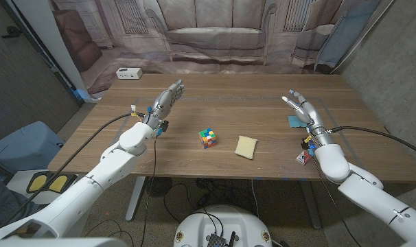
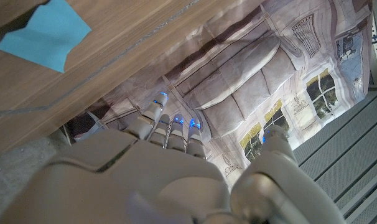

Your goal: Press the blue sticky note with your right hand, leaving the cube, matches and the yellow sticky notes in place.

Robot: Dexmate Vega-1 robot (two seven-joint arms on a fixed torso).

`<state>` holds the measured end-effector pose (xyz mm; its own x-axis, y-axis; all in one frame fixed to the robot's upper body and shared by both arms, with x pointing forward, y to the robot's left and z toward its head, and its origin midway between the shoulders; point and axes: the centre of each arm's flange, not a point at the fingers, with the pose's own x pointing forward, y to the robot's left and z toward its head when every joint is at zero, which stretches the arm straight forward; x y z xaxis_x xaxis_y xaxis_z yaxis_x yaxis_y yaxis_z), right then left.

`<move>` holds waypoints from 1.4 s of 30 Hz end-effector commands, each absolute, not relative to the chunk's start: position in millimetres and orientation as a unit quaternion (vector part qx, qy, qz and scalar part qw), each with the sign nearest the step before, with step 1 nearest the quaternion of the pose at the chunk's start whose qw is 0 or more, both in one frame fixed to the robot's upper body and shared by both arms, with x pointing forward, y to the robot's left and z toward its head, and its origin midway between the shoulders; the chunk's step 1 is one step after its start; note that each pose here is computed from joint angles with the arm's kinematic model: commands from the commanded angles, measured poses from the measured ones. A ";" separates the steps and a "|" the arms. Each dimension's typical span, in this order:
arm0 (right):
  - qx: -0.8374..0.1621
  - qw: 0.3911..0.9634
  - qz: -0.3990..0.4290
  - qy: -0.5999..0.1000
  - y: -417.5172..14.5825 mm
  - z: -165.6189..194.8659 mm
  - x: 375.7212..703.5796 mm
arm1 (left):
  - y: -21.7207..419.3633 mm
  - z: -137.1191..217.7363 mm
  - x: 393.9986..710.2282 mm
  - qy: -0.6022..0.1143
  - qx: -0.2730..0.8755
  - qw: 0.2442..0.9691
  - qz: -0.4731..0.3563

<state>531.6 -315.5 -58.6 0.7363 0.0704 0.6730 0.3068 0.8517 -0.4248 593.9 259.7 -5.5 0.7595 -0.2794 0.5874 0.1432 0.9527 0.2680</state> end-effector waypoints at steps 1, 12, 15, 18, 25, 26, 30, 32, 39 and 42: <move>-0.150 0.920 -0.009 -0.362 -318.6 -55.4 540.8 | 258.5 -4.8 598.4 -0.325 0.105 0.932 -0.120; -0.030 0.937 0.059 -0.342 -317.9 -60.8 557.9 | 258.2 0.2 601.4 -0.325 0.111 0.931 -0.124; 0.018 0.938 0.090 -0.335 -316.7 -63.5 565.1 | 258.3 2.8 602.2 -0.325 0.113 0.931 -0.126; 0.039 0.936 0.097 -0.337 -315.8 -63.2 568.5 | 258.5 6.0 601.7 -0.328 0.115 0.929 -0.124; 0.029 0.934 0.098 -0.342 -312.9 -61.2 573.0 | 259.6 6.6 603.8 -0.329 0.107 0.930 -0.125; 0.027 0.934 0.099 -0.342 -312.3 -61.3 573.8 | 259.8 6.3 604.3 -0.329 0.106 0.930 -0.126; 0.014 0.935 0.100 -0.340 -311.2 -59.9 577.1 | 260.4 5.2 606.6 -0.327 0.099 0.931 -0.130; 0.008 0.936 0.098 -0.337 -310.5 -57.9 579.1 | 260.4 4.7 607.4 -0.326 0.097 0.931 -0.132; -0.018 0.936 0.107 -0.335 -304.6 -48.8 590.2 | 259.9 1.8 612.0 -0.315 0.085 0.935 -0.139; -0.022 0.935 0.111 -0.335 -301.0 -46.8 596.1 | 259.0 0.9 613.8 -0.313 0.083 0.936 -0.140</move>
